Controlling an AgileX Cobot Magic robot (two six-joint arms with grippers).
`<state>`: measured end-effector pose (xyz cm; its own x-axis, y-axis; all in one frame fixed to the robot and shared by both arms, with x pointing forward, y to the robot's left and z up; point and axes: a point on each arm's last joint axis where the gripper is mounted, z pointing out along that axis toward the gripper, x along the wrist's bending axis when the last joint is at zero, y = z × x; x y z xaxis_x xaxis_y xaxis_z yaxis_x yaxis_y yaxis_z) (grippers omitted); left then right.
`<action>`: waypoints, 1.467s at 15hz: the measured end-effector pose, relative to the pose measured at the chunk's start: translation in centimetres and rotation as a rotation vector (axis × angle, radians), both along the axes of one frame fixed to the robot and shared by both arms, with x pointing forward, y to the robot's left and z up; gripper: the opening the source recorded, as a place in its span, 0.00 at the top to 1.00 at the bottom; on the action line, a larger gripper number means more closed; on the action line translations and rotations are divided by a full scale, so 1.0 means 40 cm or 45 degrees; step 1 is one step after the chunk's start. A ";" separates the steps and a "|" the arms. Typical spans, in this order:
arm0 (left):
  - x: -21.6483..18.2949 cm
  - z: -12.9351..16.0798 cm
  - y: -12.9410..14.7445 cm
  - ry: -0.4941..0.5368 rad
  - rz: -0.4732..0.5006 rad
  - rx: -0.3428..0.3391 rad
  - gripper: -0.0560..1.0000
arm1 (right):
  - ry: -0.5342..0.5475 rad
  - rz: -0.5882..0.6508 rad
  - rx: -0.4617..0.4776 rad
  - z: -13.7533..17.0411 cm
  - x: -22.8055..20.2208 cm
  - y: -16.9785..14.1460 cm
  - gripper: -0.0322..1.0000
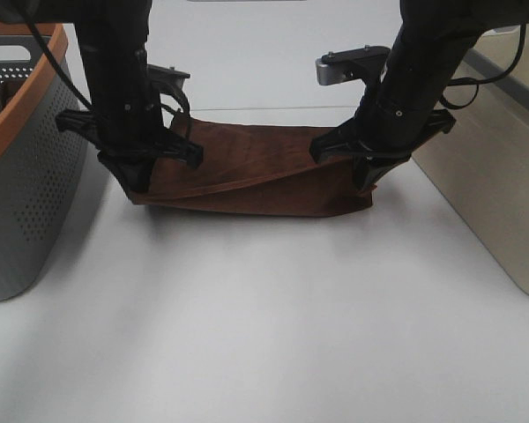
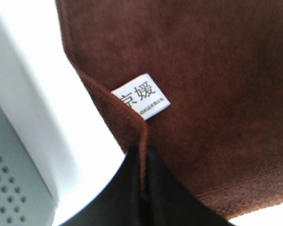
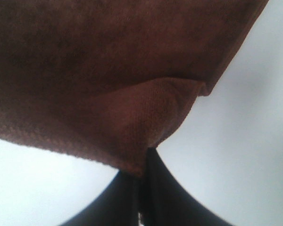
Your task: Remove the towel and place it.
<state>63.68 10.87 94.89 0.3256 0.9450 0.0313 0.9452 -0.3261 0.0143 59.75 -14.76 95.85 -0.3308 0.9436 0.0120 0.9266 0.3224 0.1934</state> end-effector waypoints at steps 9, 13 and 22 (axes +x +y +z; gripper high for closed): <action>-0.066 -0.023 0.008 0.145 0.044 -0.059 0.95 | 0.244 -0.016 0.000 -0.051 -0.064 -0.009 0.95; -0.102 -0.049 -0.006 0.230 0.048 -0.079 0.57 | 0.318 -0.016 -0.022 -0.051 -0.077 -0.013 0.71; -0.102 0.096 -0.002 0.020 -0.006 -0.107 0.14 | 0.358 -0.022 0.054 0.054 -0.124 -0.016 0.26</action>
